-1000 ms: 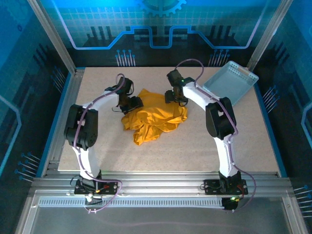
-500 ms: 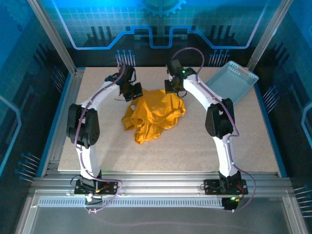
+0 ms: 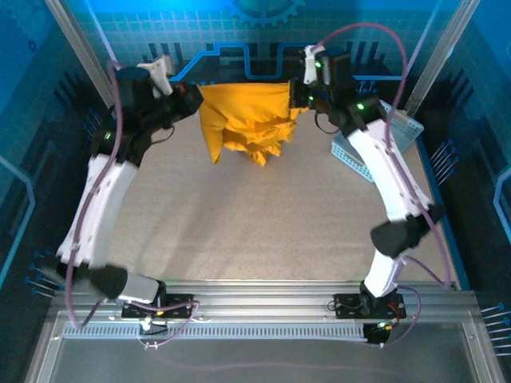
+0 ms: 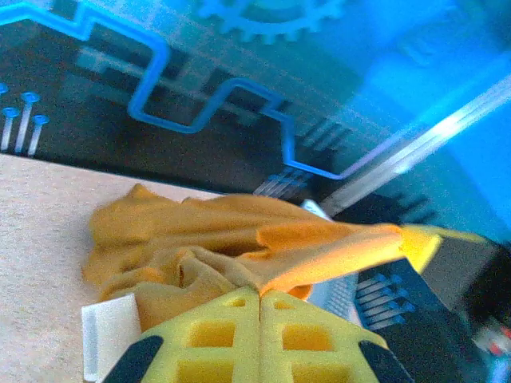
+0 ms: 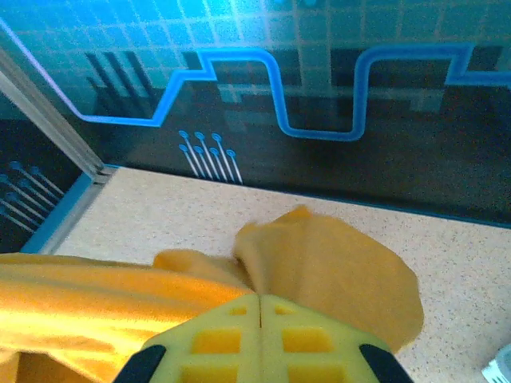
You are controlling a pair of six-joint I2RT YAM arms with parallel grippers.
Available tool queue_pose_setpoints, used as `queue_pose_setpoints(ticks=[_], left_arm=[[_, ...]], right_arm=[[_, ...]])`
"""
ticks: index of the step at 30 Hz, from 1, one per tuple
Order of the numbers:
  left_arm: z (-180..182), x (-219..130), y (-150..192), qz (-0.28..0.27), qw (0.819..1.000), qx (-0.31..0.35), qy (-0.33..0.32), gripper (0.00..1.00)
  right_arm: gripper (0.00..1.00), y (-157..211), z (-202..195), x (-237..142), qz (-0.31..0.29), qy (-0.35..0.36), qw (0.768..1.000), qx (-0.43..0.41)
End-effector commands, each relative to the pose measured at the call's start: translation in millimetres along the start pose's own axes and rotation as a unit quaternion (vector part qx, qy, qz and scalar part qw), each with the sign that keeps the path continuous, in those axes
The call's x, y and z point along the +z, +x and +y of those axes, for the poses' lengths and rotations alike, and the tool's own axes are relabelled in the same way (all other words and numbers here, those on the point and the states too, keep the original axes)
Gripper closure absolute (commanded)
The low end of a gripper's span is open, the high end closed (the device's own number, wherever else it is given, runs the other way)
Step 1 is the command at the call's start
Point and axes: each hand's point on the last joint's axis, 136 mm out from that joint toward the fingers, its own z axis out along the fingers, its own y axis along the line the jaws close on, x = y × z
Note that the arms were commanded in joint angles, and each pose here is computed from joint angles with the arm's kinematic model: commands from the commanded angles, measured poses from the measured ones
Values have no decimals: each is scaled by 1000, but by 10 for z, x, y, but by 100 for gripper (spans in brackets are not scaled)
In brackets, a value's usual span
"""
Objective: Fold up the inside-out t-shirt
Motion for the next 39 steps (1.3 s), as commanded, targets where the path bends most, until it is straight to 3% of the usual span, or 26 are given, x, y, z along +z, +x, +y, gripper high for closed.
queue_pose_setpoints(ticks=[1, 7, 10, 12, 14, 16, 17, 18, 20, 23, 26, 30, 35, 39], left_arm=[[382, 116, 781, 96, 995, -25, -32, 100], [959, 63, 2256, 259, 960, -81, -71, 100], [1249, -12, 2926, 337, 930, -104, -105, 100], [1365, -54, 3193, 369, 915, -116, -112, 100], [1418, -75, 3301, 387, 908, -113, -117, 91], [1432, -42, 3199, 382, 910, -92, -130, 71], [1420, -5, 3094, 372, 915, -77, -135, 63], [1407, 43, 2968, 359, 920, -64, -142, 56], [1414, 196, 2668, 324, 930, -40, -169, 31], [1450, 554, 2302, 290, 935, -27, -203, 17], [1599, 1025, 2103, 273, 931, -15, -241, 13], [1877, 1637, 2090, 276, 920, -10, -279, 13], [2219, 2179, 2313, 297, 905, -7, -303, 19], [2393, 2331, 2485, 315, 895, -10, -316, 32]], right_arm=[[100, 493, 39, 67, 33, -3, 999, -28], [100, 2044, -112, 67, 174, 21, 984, -11], [100, 2979, -259, 7, 271, 51, 961, 37], [100, 3460, -316, -50, 316, 71, 945, 50], [86, 3752, -361, -97, 346, 86, 933, 56], [53, 3742, -401, -117, 346, 98, 932, 49], [43, 3618, -430, -117, 333, 106, 936, 40], [38, 3484, -465, -112, 319, 113, 940, 32], [27, 3104, -569, -53, 282, 128, 950, 28], [24, 2780, -774, 184, 267, 141, 951, 60], [23, 2697, -876, 533, 275, 145, 948, 63], [24, 2717, -894, 903, 288, 145, 945, 61], [23, 2830, -763, 1262, 301, 110, 944, 77], [23, 2978, -787, 1412, 316, 117, 938, 82]])
